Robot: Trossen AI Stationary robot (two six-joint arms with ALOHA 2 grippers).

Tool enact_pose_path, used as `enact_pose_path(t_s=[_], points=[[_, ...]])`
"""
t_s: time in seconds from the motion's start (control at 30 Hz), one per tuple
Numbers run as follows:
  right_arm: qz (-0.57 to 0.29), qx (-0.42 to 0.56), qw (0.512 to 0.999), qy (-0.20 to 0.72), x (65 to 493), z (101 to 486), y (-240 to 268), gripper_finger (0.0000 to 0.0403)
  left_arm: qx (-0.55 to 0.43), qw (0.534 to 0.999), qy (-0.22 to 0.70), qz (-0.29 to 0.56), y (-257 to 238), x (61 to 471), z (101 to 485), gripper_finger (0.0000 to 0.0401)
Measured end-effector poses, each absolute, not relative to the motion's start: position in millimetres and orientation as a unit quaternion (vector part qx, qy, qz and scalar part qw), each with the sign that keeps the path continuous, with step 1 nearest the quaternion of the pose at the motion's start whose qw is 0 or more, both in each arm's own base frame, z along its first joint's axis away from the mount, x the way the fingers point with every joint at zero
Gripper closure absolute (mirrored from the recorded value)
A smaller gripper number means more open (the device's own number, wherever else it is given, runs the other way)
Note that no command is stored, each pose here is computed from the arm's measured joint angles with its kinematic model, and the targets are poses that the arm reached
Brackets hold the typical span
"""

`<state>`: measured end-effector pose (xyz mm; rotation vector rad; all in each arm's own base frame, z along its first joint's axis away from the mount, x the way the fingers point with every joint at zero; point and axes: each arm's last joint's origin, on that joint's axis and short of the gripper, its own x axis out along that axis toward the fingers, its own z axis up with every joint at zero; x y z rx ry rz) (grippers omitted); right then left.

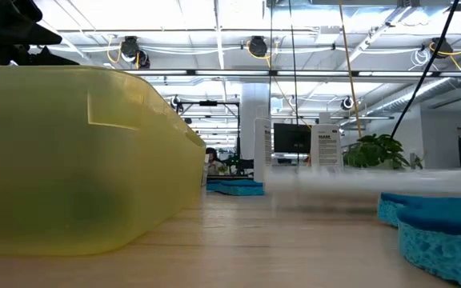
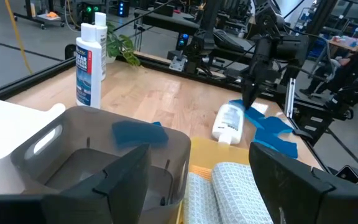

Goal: Pick & Place Kitchen Items
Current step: Put the blue sponge into the black bin

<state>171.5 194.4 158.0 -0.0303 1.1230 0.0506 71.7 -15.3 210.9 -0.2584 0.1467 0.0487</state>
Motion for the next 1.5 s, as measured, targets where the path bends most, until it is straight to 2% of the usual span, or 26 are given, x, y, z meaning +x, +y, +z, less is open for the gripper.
enact_pose_path(t_s=[0.17, 0.43, 0.6, 0.77, 0.93, 1.1, 1.27, 1.5], points=[[0.025, -0.008, 0.866, 0.499, 173, 170, 191, 0.0359, -0.129, 0.989, 0.073, 0.024, -15, 72, 211, 0.0127], [0.103, -0.024, 0.877, 0.47, 172, 190, 191, 0.0199, -0.129, 0.989, 0.073, 0.024, -15, 72, 211, 0.0127], [0.133, -0.017, 0.857, 0.497, 170, 173, 195, 0.0117, -0.129, 0.989, 0.073, 0.024, -15, 72, 211, 0.0128], [0.147, -0.033, 0.837, 0.525, 161, 145, 189, 0.0083, -0.129, 0.989, 0.073, 0.024, -15, 72, 211, 0.0127], [0.125, -0.084, 0.837, 0.526, 153, 126, 176, 0.0089, -0.129, 0.989, 0.073, 0.024, -15, 72, 211, 0.0127], [0.098, -0.08, 0.828, 0.547, 146, 114, 166, 0.0126, -0.129, 0.989, 0.073, 0.024, -15, 72, 211, 0.0128], [0.061, -0.04, 0.819, 0.569, 140, 106, 158, 0.0192, -0.129, 0.989, 0.073, 0.024, -15, 72, 211, 0.0127], [0.059, -0.001, 0.811, 0.582, 138, 108, 158, 0.031, -0.129, 0.989, 0.073, 0.024, -15, 72, 211, 0.0127]])
